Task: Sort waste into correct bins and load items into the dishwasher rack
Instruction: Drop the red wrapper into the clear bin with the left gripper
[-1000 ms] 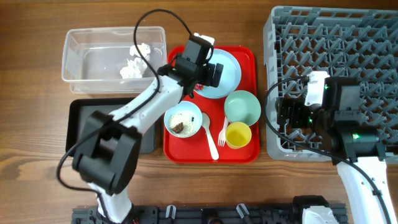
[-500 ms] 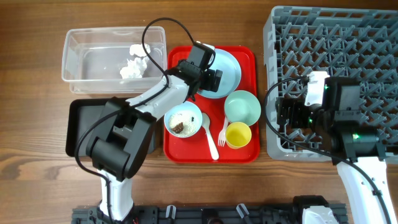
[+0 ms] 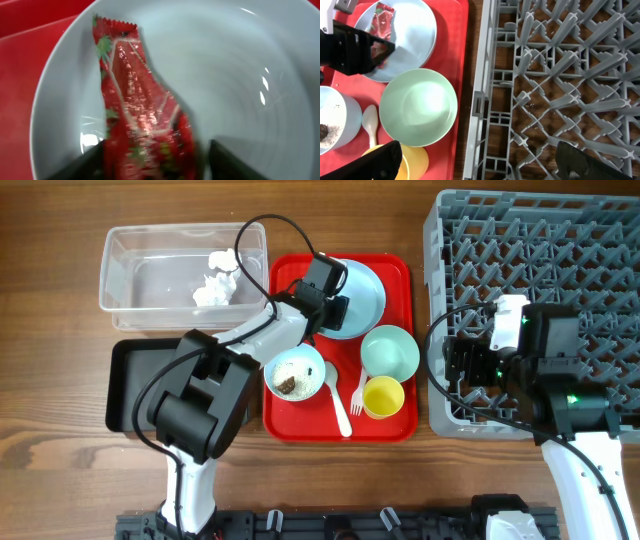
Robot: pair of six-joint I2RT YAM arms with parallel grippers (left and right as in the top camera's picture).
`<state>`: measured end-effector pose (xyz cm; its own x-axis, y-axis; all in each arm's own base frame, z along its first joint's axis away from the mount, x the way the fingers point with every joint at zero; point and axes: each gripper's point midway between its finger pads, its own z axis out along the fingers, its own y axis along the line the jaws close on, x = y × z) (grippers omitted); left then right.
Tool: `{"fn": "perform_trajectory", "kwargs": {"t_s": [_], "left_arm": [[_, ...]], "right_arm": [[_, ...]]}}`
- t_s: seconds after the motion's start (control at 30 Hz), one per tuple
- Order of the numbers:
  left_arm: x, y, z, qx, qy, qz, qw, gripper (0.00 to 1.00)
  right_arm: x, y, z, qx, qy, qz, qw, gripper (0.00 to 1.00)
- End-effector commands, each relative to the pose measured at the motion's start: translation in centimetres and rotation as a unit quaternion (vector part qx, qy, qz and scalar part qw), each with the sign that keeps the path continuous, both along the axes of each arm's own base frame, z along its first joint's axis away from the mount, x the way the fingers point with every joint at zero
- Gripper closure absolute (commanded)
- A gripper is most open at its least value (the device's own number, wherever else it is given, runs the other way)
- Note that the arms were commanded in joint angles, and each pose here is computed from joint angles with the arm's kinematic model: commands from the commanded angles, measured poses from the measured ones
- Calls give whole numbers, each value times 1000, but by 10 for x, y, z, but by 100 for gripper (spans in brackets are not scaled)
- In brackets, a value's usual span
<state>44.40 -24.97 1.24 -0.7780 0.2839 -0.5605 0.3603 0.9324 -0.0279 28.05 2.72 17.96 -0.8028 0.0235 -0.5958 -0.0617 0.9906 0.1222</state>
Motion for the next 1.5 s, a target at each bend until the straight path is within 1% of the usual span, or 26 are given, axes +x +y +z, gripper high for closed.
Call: {"fn": "perform_trajectory", "kwargs": {"t_s": [0.0, 0.03, 0.07, 0.1, 0.13, 0.2, 0.4, 0.5, 0.57, 0.6, 0.67, 0.77, 0.83, 0.9, 0.93, 1.0, 1.03, 1.07, 1.13, 1.17, 1.27, 1.3, 1.37, 1.4, 1.43, 1.47], "left_arm": [[-5, -7, -8, -3, 11, -11, 1000, 62], [-5, -7, -6, -4, 9, -11, 1000, 74], [-4, -7, -5, -5, 8, -11, 1000, 81], [-4, -7, -1, -6, 5, -11, 1000, 93], [-3, -7, 2, -8, 2, -11, 1000, 96], [-1, -9, 17, -16, -11, -11, 1000, 96], [11, 4, 92, -20, -88, 19, 996, 96], [15, 32, 138, -12, -129, 57, 990, 96], [16, 51, 158, -8, -144, 80, 986, 96], [17, 73, 173, -9, -151, 104, 983, 96], [20, 102, 182, -23, -146, 151, 977, 96], [22, 148, 175, -58, -114, 248, 960, 96], [20, 174, 161, -90, -77, 314, 942, 96], [18, 197, 149, -109, -52, 376, 919, 96], [16, 209, 141, -121, -38, 413, 902, 96], [15, 220, 133, -139, -25, 454, 880, 96], [15, 228, 127, -150, -17, 481, 864, 96], [15, 232, 122, -157, -12, 498, 853, 96], [17, 237, 115, -173, -6, 527, 832, 91], [20, 239, 112, -176, -6, 533, 827, 87], [24, 240, 105, -174, -7, 535, 827, 74], [24, 241, 102, -171, -6, 536, 827, 61], [23, 241, 101, -168, -4, 534, 829, 32], [24, 241, 102, -169, -5, 534, 829, 21], [25, 241, 105, -171, -10, 531, 830, 14], [25, 241, 109, -171, -14, 528, 832, 9]], "right_arm": [[3, -3, 7, 0, -6, -10, 1000, 0], [3, -3, 6, 0, -6, -10, 1000, 0], [3, -3, 6, 0, -6, -10, 1000, 0], [3, -3, 6, 0, -6, -10, 1000, 0], [3, -3, 6, 0, -6, -10, 1000, 0], [2, -3, 6, 0, -6, -10, 1000, 0], [2, -3, 6, 0, -5, -10, 1000, 0], [2, -3, 6, 0, -6, -10, 1000, 0], [2, -3, 6, 0, -6, -10, 1000, 0], [2, -3, 6, 0, -5, -10, 1000, 0], [2, -3, 6, 0, -6, -10, 1000, 0], [2, -3, 6, 0, -6, -10, 1000, 0], [2, -3, 6, 0, -6, -10, 1000, 0], [2, -3, 6, 0, -6, -10, 1000, 0], [2, -3, 6, 0, -6, -10, 1000, 0], [2, -3, 6, 0, -6, -10, 1000, 0], [2, -3, 6, 0, -6, -10, 1000, 0], [2, -3, 6, 0, -6, -10, 1000, 0], [2, -3, 6, 0, -6, -10, 1000, 0], [2, -3, 6, 1, -6, -10, 1000, 0], [2, -3, 6, 1, -5, -10, 1000, 0], [2, -3, 6, 1, -5, -10, 1000, 0], [2, -3, 6, 1, -5, -10, 1000, 0], [2, -3, 6, 0, -5, -10, 1000, 0], [2, -3, 6, 0, -6, -10, 1000, 0], [2, -3, 6, 0, -6, -10, 1000, 0]]}}
